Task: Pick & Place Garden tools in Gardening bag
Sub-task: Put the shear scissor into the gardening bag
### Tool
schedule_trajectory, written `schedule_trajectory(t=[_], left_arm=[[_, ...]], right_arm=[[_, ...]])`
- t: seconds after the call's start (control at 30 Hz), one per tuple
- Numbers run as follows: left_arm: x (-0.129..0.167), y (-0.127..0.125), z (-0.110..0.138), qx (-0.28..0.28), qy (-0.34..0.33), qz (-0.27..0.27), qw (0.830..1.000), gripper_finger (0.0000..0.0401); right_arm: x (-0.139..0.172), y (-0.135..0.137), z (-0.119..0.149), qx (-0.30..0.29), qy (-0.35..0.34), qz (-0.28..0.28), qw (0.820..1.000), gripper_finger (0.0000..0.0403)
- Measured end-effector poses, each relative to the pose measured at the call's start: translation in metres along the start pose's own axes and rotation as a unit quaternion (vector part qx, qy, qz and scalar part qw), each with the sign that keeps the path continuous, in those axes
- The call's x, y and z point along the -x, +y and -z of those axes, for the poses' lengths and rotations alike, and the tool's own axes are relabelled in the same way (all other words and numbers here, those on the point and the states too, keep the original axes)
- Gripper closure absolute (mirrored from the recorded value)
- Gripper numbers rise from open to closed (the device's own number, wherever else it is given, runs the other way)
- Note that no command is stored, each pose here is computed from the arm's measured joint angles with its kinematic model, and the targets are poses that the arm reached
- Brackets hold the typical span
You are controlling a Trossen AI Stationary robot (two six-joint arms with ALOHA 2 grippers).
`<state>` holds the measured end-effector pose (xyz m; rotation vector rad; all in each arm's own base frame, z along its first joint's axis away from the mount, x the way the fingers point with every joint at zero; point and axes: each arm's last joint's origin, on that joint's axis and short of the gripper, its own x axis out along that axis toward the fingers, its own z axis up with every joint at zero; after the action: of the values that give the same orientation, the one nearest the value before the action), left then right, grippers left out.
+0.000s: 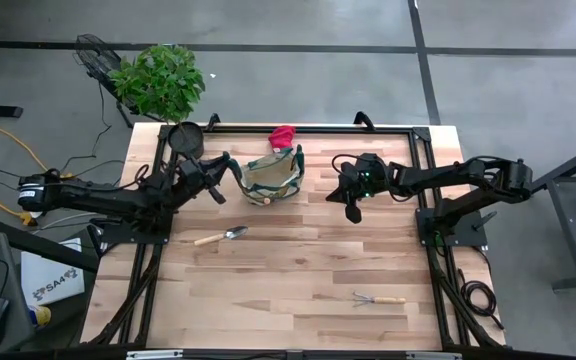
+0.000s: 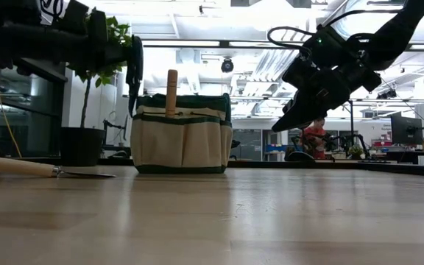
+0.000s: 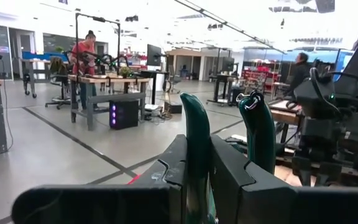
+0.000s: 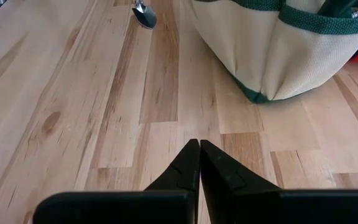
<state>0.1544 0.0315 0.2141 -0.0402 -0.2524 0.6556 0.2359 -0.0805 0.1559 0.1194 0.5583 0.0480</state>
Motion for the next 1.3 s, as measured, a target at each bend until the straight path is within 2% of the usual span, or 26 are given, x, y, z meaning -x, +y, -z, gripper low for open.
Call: schedule_trajectory(t=[0.47,0.77,0.97,1.17,1.3], left_arm=[[-0.005,-0.003,0.007,0.009,0.009,-0.001,1.0,0.0366],[-0.007,-0.003,0.011,0.024,0.008,-0.038,0.999,0.0366],[-0.007,-0.002,0.008,0.042,-0.005,-0.04,0.998,0.0366],[-0.007,-0.003,0.012,-0.005,0.012,-0.029,0.999,0.0366],[-0.007,-0.006,0.013,-0.032,0.019,0.015,0.999,0.0366]], right_arm=[[0.0,0.0,-0.001,0.003,-0.007,0.001,1.0,0.0399],[0.0,0.0,-0.001,0.004,-0.007,0.001,1.0,0.0399],[0.0,0.0,-0.001,0.005,-0.006,0.001,1.0,0.0399],[0.0,0.0,0.0,0.003,-0.002,0.0,1.0,0.0399],[0.0,0.0,0.0,0.003,-0.002,0.0,1.0,0.0399]])
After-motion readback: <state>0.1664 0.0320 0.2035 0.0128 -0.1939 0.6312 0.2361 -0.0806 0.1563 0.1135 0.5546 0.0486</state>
